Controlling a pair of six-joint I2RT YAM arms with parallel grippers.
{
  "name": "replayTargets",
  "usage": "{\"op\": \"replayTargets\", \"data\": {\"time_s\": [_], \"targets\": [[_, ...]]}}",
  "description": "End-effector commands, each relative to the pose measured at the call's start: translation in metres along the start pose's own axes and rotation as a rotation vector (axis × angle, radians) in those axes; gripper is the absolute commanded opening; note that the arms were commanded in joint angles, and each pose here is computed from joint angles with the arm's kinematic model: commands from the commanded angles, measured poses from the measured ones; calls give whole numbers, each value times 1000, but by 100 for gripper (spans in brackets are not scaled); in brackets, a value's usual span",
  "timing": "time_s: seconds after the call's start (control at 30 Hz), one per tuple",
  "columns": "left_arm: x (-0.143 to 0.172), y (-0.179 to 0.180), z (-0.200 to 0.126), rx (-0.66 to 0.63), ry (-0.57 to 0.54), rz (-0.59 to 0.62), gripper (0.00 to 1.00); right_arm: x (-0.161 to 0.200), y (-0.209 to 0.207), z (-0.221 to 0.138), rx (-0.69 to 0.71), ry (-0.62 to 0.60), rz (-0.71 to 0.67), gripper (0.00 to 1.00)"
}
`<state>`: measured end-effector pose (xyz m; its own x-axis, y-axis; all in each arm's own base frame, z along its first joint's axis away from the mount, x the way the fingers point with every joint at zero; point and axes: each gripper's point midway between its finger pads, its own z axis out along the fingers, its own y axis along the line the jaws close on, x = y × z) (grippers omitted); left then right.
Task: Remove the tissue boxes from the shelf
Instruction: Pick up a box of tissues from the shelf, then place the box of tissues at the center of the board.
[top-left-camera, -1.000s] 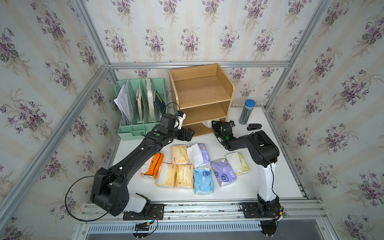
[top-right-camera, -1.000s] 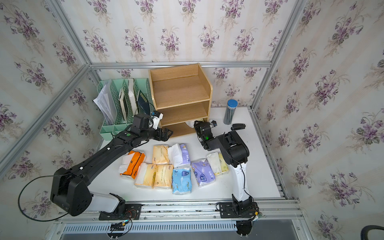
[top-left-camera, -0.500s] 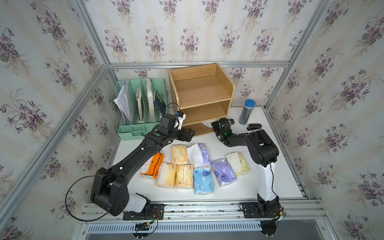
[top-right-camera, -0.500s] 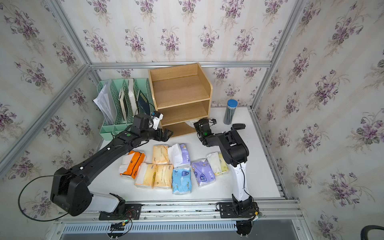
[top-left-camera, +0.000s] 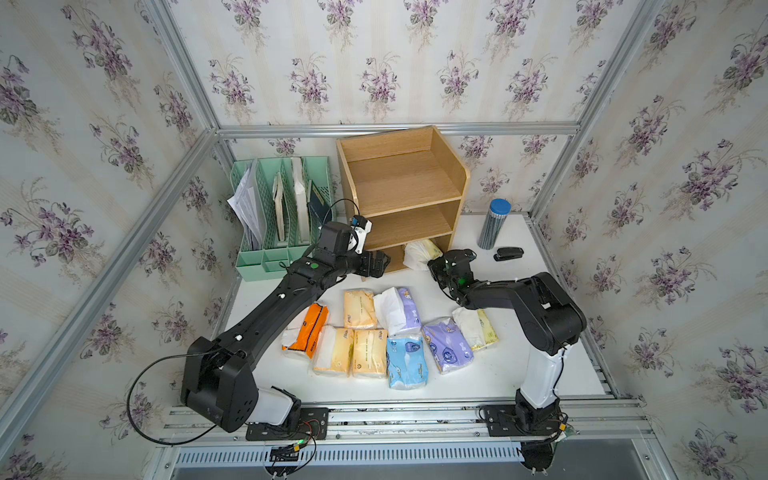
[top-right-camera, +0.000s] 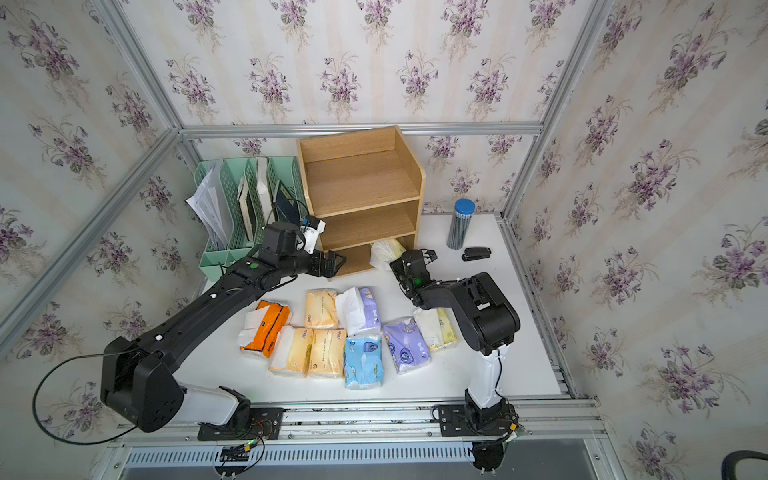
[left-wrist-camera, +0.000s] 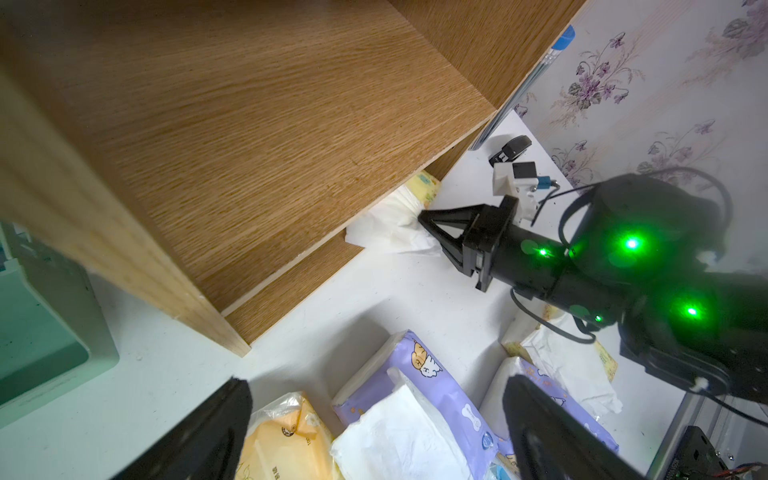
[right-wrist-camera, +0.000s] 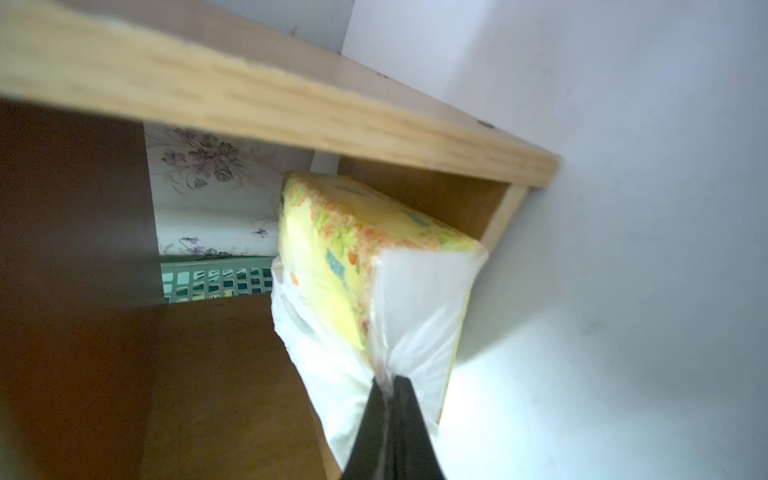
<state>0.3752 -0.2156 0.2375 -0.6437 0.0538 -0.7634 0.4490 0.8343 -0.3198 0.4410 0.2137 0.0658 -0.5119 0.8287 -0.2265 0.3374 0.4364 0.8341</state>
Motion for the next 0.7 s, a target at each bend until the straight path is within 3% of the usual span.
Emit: {"op": "replayTargets", "data": {"time_s": [0.0, 0.27, 0.4, 0.6, 0.67], "targets": [[-11, -4, -13, -1, -37, -17, 99, 6, -14, -21, 28, -2, -19, 2], [-17, -10, -39, -2, -78, -33, 99, 25, -45, -73, 77, 27, -61, 6], [-20, -11, -52, -18, -98, -30, 99, 29, -44, -87, 86, 58, -109, 25], [-27, -9, -74, -55, -153, -46, 99, 17, -24, -123, 121, -8, -258, 39], [-29, -9, -80, -65, -170, -51, 99, 7, -16, -133, 123, -48, -318, 53]]}}
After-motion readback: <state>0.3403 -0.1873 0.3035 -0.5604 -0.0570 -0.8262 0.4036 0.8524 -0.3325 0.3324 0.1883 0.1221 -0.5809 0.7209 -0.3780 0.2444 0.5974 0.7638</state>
